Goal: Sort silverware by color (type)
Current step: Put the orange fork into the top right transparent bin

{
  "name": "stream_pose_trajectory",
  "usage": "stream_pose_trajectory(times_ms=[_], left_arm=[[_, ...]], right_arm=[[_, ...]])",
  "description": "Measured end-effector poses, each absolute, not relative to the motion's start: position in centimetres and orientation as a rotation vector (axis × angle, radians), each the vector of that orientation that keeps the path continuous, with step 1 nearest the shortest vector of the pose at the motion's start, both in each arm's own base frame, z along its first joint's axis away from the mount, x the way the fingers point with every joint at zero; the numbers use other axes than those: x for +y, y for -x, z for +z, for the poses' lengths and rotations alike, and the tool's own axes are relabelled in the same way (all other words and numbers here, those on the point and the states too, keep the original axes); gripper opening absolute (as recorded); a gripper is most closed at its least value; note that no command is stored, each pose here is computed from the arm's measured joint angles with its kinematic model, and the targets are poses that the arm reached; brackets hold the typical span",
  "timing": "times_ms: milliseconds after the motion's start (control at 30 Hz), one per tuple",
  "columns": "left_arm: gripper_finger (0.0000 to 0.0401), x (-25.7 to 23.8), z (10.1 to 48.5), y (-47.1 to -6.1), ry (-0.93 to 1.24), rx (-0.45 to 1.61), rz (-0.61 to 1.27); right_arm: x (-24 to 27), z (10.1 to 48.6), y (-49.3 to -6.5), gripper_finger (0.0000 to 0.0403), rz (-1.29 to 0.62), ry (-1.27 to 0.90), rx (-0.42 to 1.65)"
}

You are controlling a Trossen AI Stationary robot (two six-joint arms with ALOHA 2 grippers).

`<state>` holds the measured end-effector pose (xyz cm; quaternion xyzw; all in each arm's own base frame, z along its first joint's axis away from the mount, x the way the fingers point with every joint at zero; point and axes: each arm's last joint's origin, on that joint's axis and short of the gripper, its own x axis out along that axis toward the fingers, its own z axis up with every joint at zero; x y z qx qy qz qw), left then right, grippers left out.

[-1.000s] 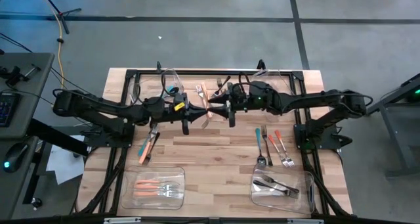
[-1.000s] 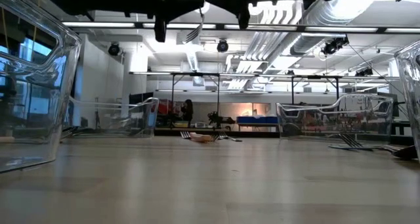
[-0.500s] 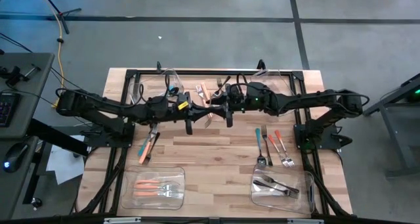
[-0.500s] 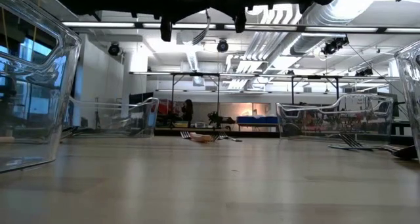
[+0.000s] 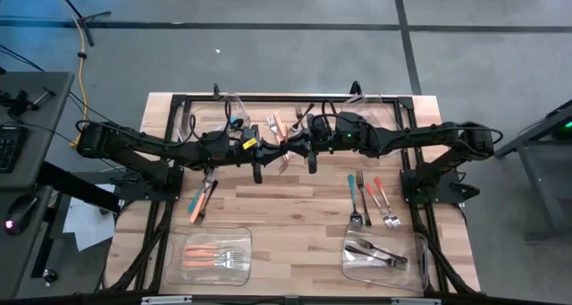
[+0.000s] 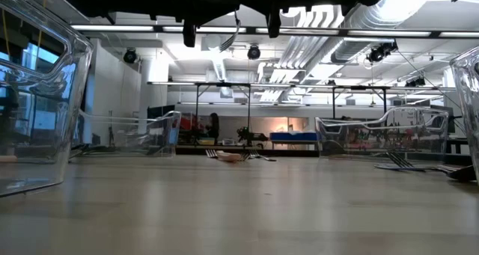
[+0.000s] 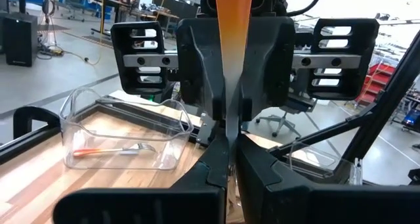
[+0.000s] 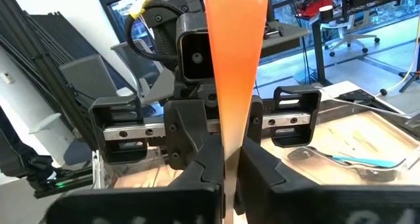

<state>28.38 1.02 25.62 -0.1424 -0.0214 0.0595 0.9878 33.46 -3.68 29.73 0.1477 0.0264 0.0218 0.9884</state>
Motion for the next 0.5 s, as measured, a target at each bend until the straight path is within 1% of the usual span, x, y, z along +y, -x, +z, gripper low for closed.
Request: stream_pose_trajectory(times_ms=[100, 233, 367, 500], left_arm=[[0.0003, 1.02, 25.62, -28.38, 0.286, -0.043, 0.119], [0.0003, 1.02, 25.62, -28.38, 0.285, -0.043, 0.12], [0.0004, 1.02, 25.62, -28.38, 0.285, -0.042, 0.12], [0.0004, 1.02, 25.61, -28.38, 0.284, -0.042, 0.119]], right_arm=[[-3.68, 29.73, -33.46, 0.0019, 0.044, -0.303, 0.053], [-3.68, 29.73, -33.46, 0.0008, 0.044, -0.295, 0.053], [-3.68, 29.73, -33.46, 0.0012, 0.044, -0.295, 0.053], [-3.68, 29.73, -33.46, 0.0006, 0.044, -0.294, 0.053]])
